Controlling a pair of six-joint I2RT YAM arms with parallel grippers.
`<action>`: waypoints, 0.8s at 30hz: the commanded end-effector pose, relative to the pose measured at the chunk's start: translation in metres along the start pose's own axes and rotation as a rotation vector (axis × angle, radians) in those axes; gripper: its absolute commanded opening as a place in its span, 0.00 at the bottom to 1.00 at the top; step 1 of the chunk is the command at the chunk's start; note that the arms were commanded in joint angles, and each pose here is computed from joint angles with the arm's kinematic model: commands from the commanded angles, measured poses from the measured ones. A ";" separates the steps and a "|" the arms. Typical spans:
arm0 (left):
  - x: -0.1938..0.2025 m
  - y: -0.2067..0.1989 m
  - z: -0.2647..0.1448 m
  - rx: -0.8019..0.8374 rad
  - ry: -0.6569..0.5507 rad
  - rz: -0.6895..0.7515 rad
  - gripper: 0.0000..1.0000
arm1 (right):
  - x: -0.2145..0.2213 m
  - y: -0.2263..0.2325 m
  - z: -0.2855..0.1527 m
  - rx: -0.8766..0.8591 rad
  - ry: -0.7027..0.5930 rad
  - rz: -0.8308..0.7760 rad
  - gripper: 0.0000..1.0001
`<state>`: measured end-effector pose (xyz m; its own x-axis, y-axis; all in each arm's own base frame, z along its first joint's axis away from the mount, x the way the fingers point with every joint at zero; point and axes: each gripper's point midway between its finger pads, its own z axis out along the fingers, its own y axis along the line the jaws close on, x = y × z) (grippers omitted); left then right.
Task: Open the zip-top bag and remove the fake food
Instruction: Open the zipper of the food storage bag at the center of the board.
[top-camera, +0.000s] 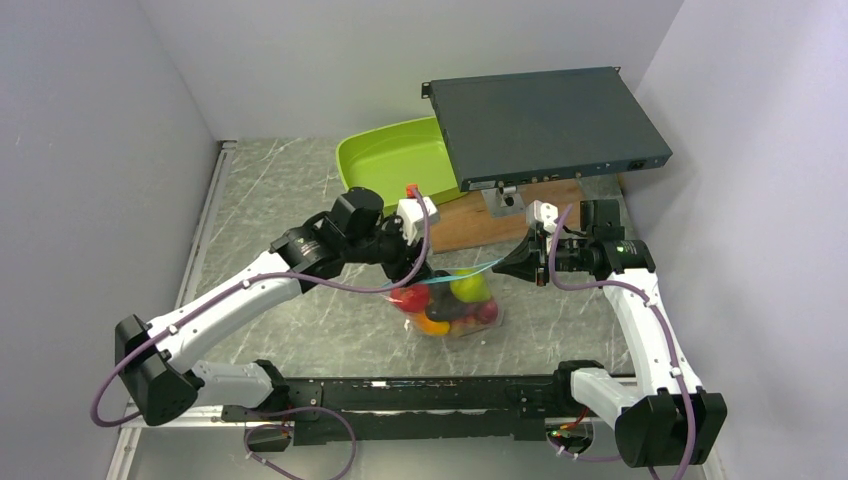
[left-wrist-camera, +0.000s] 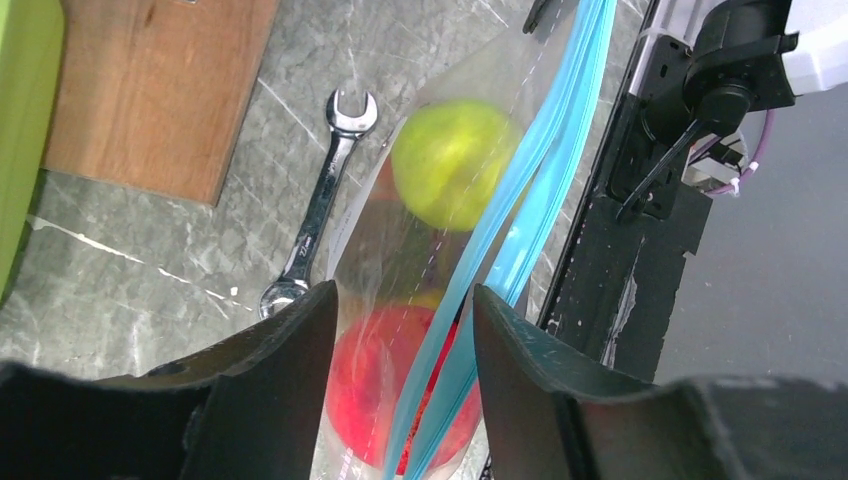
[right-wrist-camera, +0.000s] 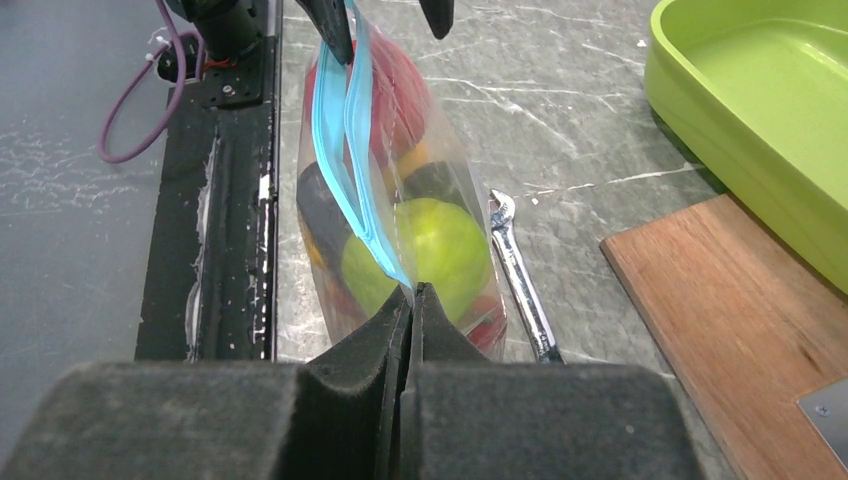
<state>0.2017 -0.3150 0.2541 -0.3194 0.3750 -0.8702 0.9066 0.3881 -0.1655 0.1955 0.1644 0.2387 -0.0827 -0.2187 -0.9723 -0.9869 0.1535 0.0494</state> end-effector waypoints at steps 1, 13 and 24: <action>-0.014 -0.005 0.002 0.040 -0.029 0.003 0.54 | -0.010 0.002 0.000 -0.015 -0.038 -0.064 0.00; -0.006 -0.004 0.013 0.068 0.014 0.025 0.24 | -0.009 0.002 0.000 -0.018 -0.038 -0.061 0.00; -0.014 -0.002 -0.001 0.041 -0.054 -0.023 0.00 | -0.008 0.000 0.001 -0.011 -0.040 -0.048 0.00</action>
<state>0.2028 -0.3236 0.2321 -0.3458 0.4288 -0.8346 0.9143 0.3539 -0.1970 0.1954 0.1644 0.2371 -0.0814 -0.2192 -0.9723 -0.9872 0.1523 0.0483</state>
